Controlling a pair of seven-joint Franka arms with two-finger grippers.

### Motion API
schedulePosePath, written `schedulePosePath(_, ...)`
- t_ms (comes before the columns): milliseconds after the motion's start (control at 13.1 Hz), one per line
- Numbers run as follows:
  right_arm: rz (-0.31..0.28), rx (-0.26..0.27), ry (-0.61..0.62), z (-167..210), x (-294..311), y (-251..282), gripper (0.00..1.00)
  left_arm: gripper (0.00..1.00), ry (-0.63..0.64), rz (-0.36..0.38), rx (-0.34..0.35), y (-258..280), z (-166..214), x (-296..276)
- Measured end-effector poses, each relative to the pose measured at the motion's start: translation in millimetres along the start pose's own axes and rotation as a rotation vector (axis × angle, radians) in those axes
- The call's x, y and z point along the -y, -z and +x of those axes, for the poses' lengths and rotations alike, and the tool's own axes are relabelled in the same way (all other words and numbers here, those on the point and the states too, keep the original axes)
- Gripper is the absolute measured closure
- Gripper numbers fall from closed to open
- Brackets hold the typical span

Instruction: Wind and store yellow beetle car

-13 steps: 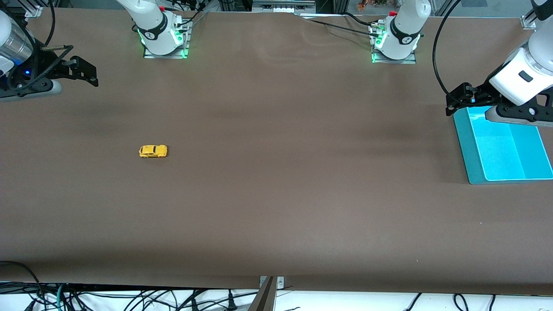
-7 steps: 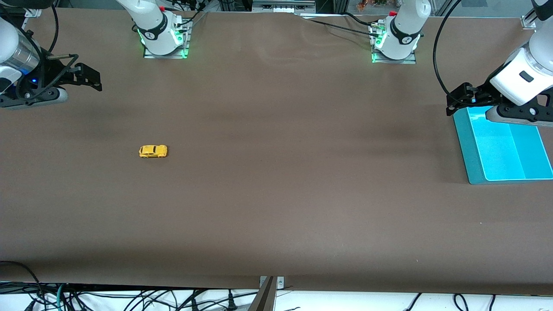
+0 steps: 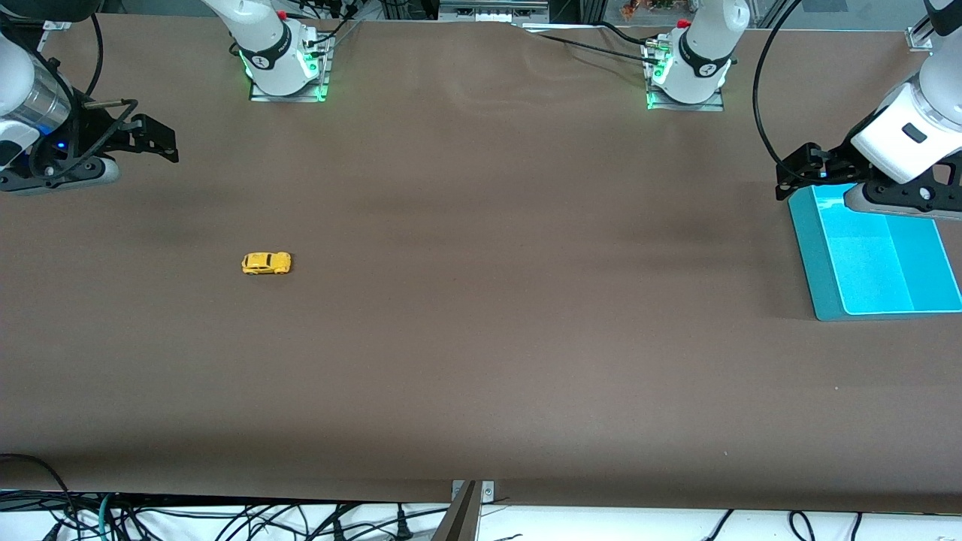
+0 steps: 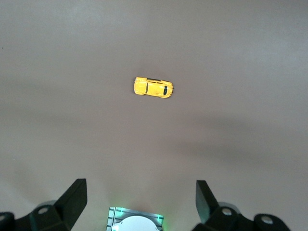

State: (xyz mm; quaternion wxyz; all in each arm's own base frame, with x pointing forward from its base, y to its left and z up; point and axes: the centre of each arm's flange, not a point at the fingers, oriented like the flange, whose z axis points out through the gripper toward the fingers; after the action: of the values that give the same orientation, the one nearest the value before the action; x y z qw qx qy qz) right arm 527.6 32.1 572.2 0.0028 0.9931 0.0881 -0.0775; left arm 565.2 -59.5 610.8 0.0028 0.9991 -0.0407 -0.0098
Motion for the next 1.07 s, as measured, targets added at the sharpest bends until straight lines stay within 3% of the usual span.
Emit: schedulePosePath(1069,-0.001,-0.036,0.002,22.7,-2.5,-38.5,0.00,0.00,-0.004,0.000,0.000,0.1,-0.2,-2.3)
